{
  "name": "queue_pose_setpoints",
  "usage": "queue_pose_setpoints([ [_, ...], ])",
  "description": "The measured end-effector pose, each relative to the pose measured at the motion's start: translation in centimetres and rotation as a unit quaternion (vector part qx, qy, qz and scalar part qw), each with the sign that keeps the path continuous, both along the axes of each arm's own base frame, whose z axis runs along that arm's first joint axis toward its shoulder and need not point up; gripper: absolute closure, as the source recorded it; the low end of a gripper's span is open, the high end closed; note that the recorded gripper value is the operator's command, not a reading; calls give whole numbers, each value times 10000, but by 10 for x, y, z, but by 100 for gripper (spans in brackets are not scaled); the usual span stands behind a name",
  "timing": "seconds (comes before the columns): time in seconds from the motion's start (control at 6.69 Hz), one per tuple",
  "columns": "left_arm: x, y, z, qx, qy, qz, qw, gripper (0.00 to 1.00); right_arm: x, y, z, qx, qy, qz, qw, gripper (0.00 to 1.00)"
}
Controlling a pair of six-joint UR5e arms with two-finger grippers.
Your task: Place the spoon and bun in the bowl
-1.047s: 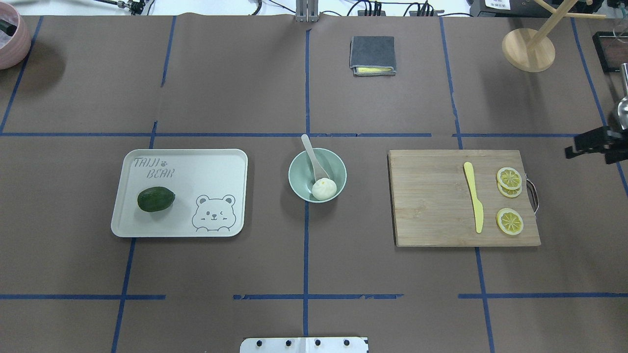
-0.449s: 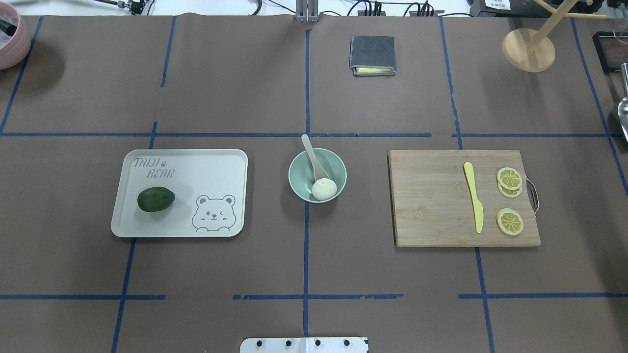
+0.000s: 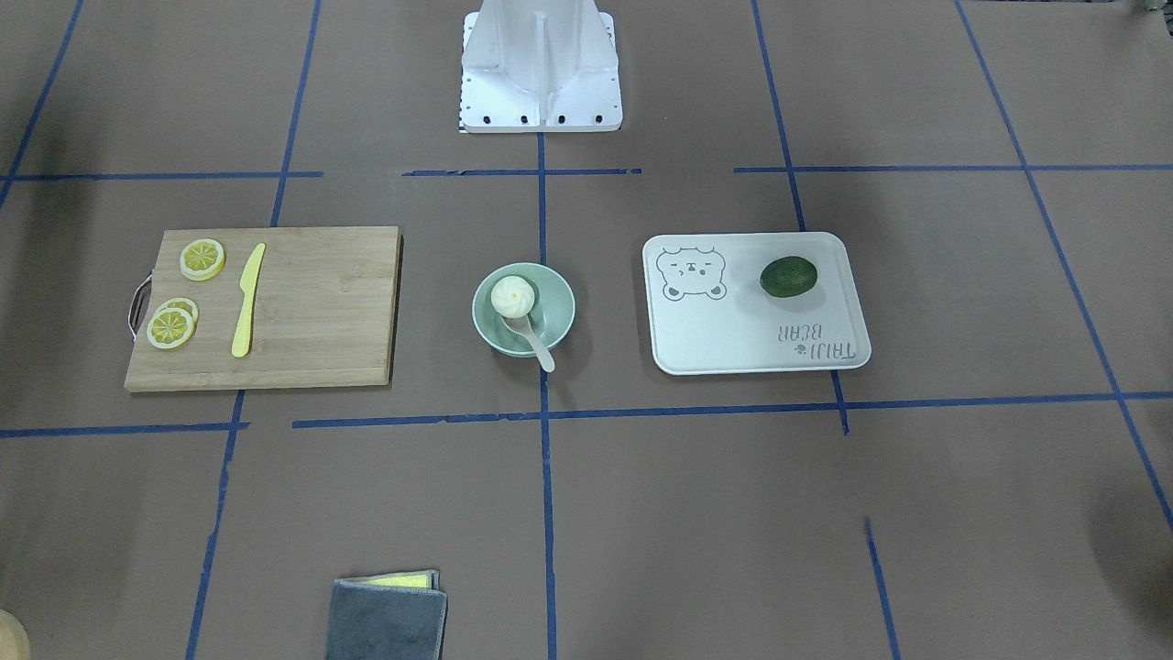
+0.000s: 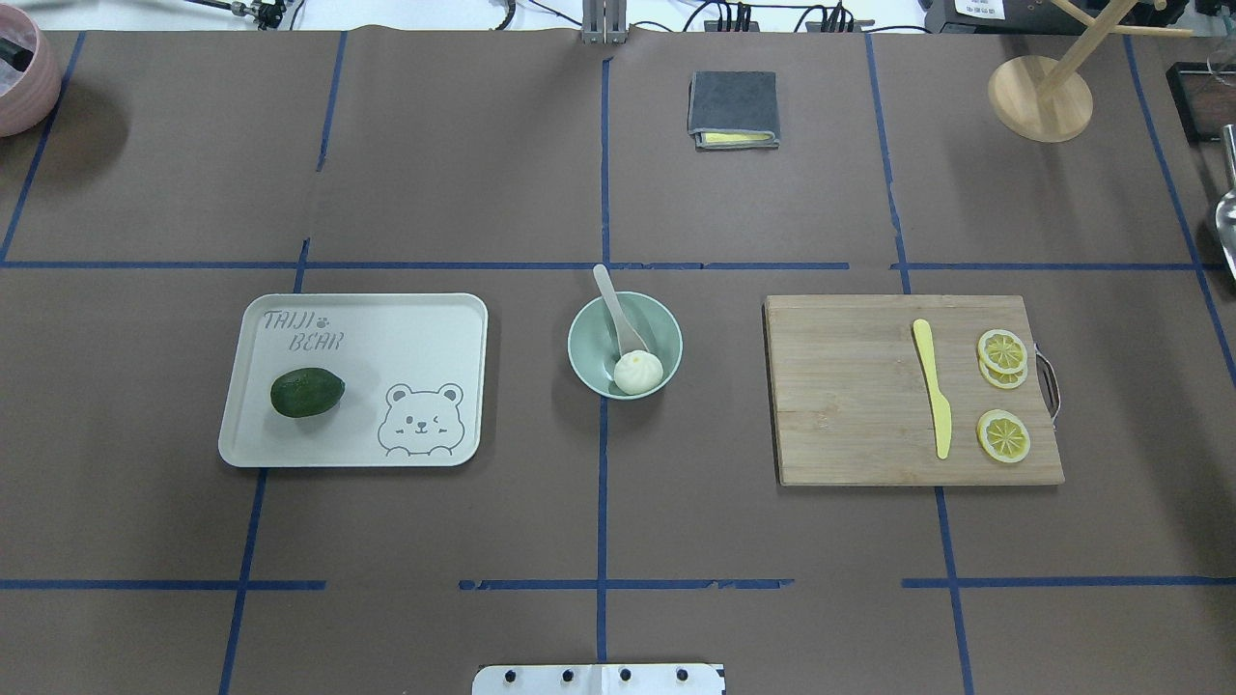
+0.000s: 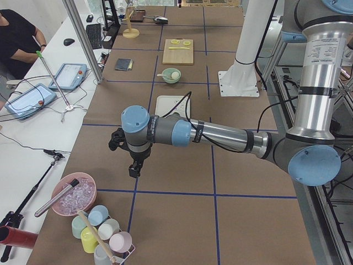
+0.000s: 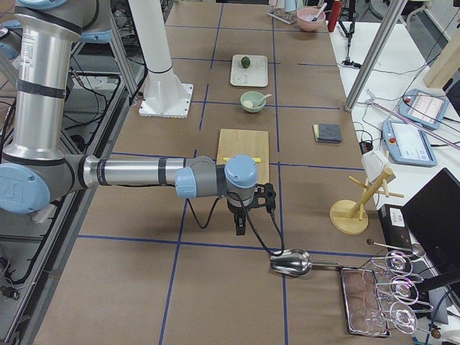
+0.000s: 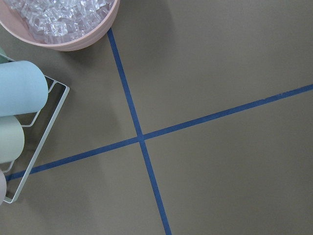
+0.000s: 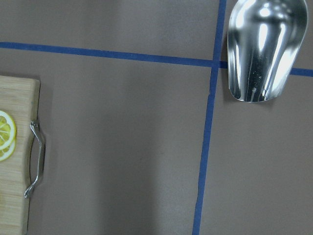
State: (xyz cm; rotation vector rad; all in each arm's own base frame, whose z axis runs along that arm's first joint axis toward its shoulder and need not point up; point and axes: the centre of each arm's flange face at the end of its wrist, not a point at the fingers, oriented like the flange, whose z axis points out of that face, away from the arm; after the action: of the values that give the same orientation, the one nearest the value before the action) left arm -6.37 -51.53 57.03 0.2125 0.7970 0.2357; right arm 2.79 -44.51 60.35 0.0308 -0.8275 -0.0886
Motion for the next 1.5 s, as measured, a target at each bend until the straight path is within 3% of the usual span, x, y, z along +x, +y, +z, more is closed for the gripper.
queue_pose_setpoints([
  [0.9, 0, 9, 12, -226, -21, -12, 9997, 0, -1, -13, -6, -204, -41, 27, 9998, 0],
  [1.5, 0, 41, 52, -854, -11, -30, 9963, 0, -2, -15, -3, -251, -27, 43, 9997, 0],
])
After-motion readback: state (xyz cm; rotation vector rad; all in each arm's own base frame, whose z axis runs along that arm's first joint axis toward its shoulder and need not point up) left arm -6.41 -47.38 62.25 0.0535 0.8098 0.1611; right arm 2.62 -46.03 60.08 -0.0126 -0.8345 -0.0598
